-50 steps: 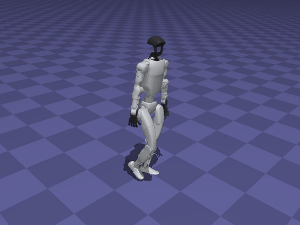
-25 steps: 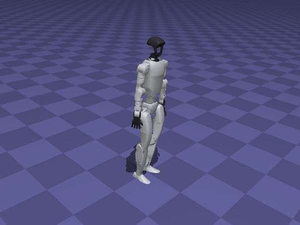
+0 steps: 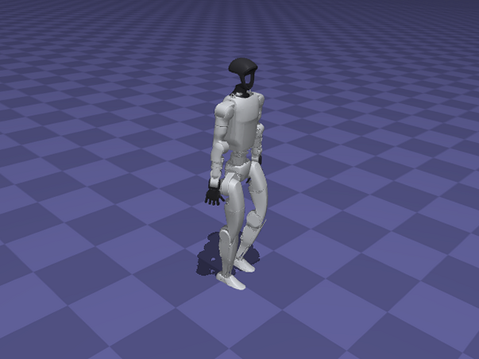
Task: In place motions
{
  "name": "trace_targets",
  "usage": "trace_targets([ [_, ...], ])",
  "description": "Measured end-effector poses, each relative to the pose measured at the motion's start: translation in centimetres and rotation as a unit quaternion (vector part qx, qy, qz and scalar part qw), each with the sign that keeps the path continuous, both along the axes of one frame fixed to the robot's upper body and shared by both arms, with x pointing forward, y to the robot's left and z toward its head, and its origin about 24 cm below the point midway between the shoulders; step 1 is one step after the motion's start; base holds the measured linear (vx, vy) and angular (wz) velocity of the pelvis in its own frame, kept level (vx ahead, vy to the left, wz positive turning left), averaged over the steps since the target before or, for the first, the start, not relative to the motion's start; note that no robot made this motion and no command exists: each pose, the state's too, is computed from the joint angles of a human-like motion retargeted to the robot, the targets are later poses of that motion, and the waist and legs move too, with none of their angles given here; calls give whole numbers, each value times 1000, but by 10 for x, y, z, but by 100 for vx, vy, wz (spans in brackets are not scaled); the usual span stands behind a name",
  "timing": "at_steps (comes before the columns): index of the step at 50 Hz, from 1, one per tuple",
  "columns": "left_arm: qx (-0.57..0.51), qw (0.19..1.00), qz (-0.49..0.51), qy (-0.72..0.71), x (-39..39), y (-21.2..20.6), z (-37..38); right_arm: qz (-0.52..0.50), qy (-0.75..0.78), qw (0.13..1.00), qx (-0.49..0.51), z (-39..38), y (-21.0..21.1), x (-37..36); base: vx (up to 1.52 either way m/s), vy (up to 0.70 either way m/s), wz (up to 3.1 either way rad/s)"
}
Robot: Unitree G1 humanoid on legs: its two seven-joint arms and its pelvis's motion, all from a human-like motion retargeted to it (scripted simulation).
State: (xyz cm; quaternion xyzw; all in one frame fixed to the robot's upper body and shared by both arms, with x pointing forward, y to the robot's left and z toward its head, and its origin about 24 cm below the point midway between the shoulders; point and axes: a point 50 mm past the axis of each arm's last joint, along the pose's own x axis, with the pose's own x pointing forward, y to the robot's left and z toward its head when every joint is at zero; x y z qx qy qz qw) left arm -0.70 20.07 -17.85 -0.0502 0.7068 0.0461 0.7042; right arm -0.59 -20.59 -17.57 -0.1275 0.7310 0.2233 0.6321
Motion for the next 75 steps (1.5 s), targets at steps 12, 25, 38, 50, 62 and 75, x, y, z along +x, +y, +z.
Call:
trace_targets([
  [12, -5, 1000, 17, 8, -8, -4, 0, -12, -4, 1000, -14, 1, -9, 2, 0, 1, 2],
  [25, 3, 999, 29, 13, -13, 2, 1, -2, -16, 1000, -3, 0, -4, 12, -3, -2, 0],
  [38, 16, 998, 49, 36, -38, 4, 3, 11, -24, 1000, 6, -1, 2, 7, 2, -1, -4],
  [50, 22, 999, 44, 3, -9, 9, 2, -13, -17, 1000, 9, -1, 3, 7, 0, -7, 23],
  [62, 17, 999, 26, -32, 14, 7, 1, 20, -14, 1000, 7, -1, 4, 7, 1, -3, -9],
  [75, 16, 1000, 1, -18, 12, 8, 1, 8, -31, 999, 4, -1, 2, 16, -6, -4, -19],
])
